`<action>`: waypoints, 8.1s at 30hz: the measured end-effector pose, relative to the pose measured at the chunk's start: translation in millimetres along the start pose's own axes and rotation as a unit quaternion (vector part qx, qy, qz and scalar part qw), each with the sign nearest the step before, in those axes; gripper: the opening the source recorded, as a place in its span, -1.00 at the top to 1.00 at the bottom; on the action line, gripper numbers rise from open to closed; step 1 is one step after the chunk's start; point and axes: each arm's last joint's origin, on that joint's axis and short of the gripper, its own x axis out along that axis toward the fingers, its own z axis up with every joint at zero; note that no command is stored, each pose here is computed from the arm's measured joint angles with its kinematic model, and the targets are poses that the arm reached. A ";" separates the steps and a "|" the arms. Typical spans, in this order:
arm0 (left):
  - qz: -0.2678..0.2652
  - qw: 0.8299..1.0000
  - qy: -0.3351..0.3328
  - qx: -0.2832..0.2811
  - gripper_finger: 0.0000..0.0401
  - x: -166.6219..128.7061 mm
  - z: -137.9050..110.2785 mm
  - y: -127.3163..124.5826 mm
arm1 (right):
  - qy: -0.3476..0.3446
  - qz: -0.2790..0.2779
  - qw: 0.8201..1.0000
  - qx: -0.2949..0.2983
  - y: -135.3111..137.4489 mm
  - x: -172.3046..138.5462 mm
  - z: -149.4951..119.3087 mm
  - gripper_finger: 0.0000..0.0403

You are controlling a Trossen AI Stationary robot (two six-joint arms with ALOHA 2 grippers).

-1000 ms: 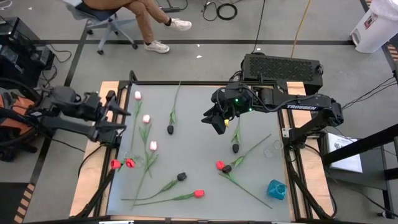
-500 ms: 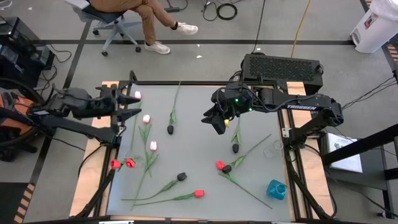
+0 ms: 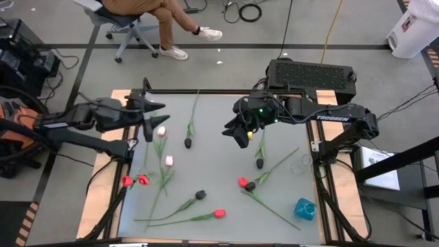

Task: Sort flowers into vase by color
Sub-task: Put the top left black tulip into the right transparent vase

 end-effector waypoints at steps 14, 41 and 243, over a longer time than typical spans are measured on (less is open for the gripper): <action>0.053 0.997 0.048 0.016 -0.12 30.9 0.5 28.1 | 0.000 0.000 1.000 0.000 0.0 0.1 -0.1 0.21; 0.008 0.939 0.326 0.110 -0.12 103.3 -44.4 45.7 | 0.000 0.000 0.999 0.053 -0.1 0.2 -0.1 0.21; -0.045 0.917 0.203 -0.341 0.95 130.0 55.7 41.8 | 0.000 -0.001 0.996 -0.088 -0.8 0.1 0.3 0.21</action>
